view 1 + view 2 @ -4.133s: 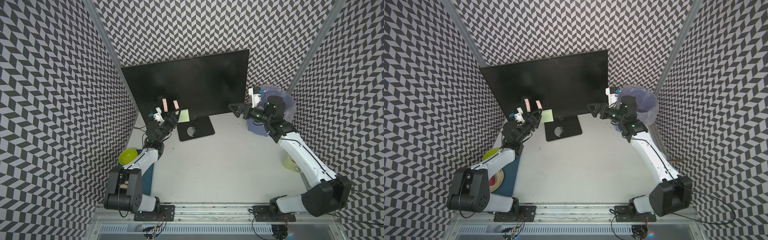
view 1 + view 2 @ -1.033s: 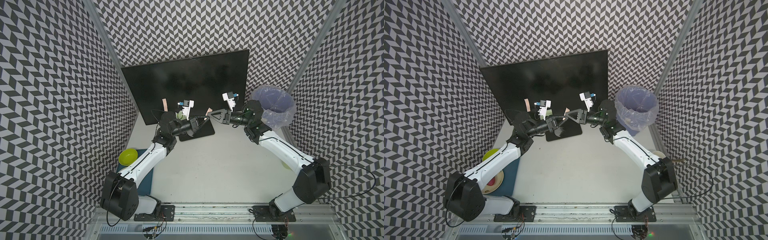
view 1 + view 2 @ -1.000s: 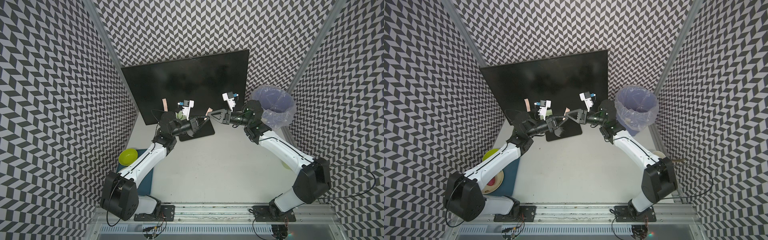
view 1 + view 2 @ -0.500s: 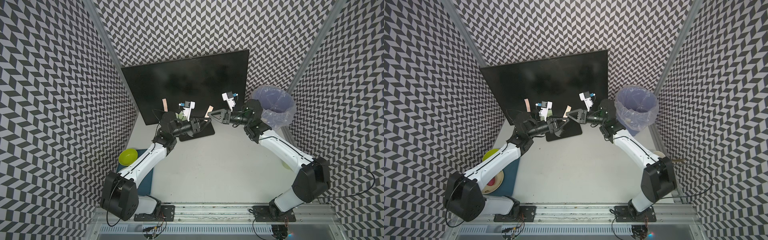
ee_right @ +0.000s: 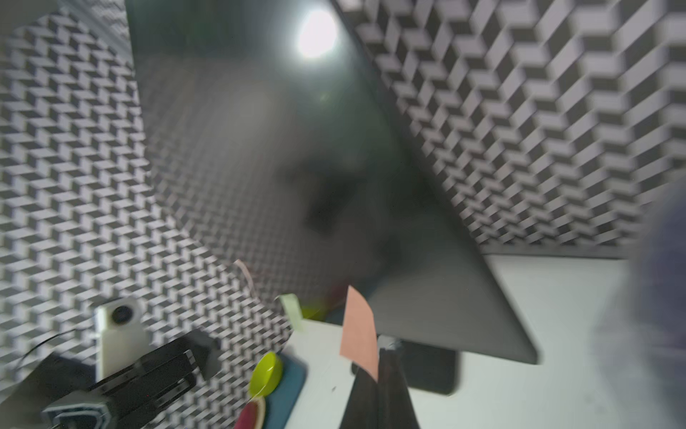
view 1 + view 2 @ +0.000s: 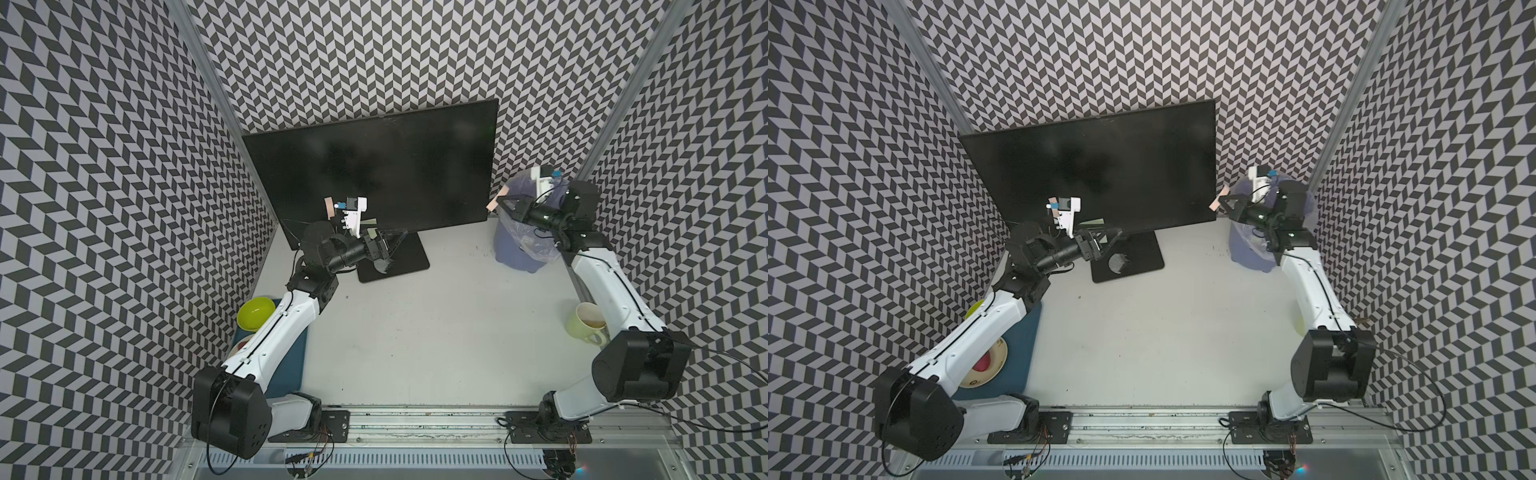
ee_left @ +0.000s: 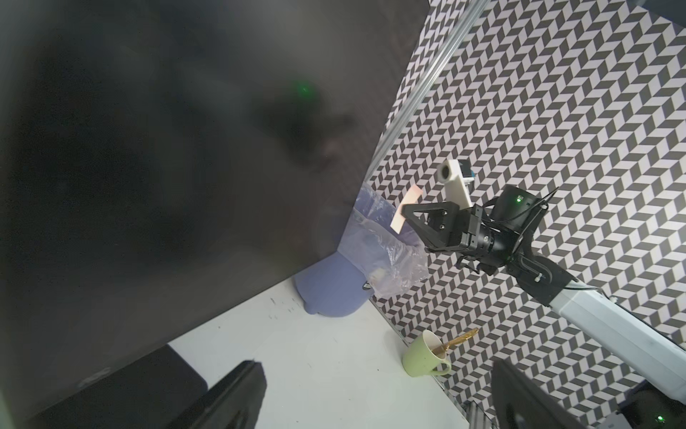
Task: Remove the sticky note from the monitor
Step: Place the sticky note in the trash bin.
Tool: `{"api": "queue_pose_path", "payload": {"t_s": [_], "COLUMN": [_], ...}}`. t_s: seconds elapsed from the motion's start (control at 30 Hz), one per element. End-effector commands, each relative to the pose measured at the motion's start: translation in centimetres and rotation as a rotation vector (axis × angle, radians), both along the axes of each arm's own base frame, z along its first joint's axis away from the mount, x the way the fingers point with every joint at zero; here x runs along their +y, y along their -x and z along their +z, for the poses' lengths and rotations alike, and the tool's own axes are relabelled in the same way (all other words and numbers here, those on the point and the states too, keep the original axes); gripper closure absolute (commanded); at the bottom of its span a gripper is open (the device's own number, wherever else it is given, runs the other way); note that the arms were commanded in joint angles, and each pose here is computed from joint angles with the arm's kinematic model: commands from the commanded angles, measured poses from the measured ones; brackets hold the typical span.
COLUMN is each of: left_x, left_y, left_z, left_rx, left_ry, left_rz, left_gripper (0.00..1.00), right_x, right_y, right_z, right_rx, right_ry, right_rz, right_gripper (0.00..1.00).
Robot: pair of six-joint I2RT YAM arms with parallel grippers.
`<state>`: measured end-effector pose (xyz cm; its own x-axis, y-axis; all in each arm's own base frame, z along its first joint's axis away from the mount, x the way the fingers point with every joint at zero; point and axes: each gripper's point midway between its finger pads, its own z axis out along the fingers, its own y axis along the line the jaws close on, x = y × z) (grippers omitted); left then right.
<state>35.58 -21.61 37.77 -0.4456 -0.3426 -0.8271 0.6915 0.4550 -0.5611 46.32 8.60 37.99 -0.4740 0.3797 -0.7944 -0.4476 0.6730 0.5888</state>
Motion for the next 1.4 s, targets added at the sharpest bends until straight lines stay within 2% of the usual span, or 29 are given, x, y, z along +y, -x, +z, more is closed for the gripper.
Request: {"api": "queue_pose_path", "payload": {"t_s": [0.0, 0.13, 0.23, 0.33, 0.5, 0.63, 0.87, 1.03, 1.37], "left_x": [1.9, 3.9, 5.0, 6.1, 7.9, 9.4, 11.8, 12.9, 13.6], "left_y": [-0.7, -1.6, -1.9, -2.2, -2.8, -3.2, -3.4, -3.4, -3.6], "left_z": [-0.5, -1.2, -1.1, -1.3, -2.1, -2.7, -3.7, -4.3, -5.8], "left_rx": [0.019, 0.054, 0.061, 0.074, 0.108, 0.137, 0.166, 0.179, 0.213], "left_ry": [-0.015, -0.012, -0.006, -0.002, -0.006, -0.012, -0.012, 0.008, 0.019], "left_rz": [0.084, 0.154, 0.201, 0.233, 0.283, 0.332, 0.405, 0.43, 0.444], "left_gripper": [0.0, 0.0, 0.0, 0.0, 0.0, 0.0, 0.0, 0.0, 0.0], "right_x": [-5.4, -10.1, -11.9, -12.8, -12.8, -12.9, -10.4, -7.3, -6.2], "right_y": [0.3, -1.1, -2.3, -2.9, -3.3, -3.5, -3.6, -2.9, -0.1], "right_z": [3.7, 3.9, 3.0, 2.9, 1.9, 0.2, -1.2, -3.6, -4.9], "right_rx": [-0.107, -0.105, -0.063, -0.049, -0.025, 0.022, 0.041, 0.09, 0.12], "right_ry": [0.104, 0.228, 0.332, 0.391, 0.434, 0.485, 0.511, 0.496, 0.508], "right_rz": [-0.191, -0.36, -0.425, -0.456, -0.442, -0.445, -0.382, -0.275, -0.243], "right_gripper": [0.99, 0.99, 0.98, 0.92, 0.61, 0.46, 0.22, 0.18, 0.16]}}
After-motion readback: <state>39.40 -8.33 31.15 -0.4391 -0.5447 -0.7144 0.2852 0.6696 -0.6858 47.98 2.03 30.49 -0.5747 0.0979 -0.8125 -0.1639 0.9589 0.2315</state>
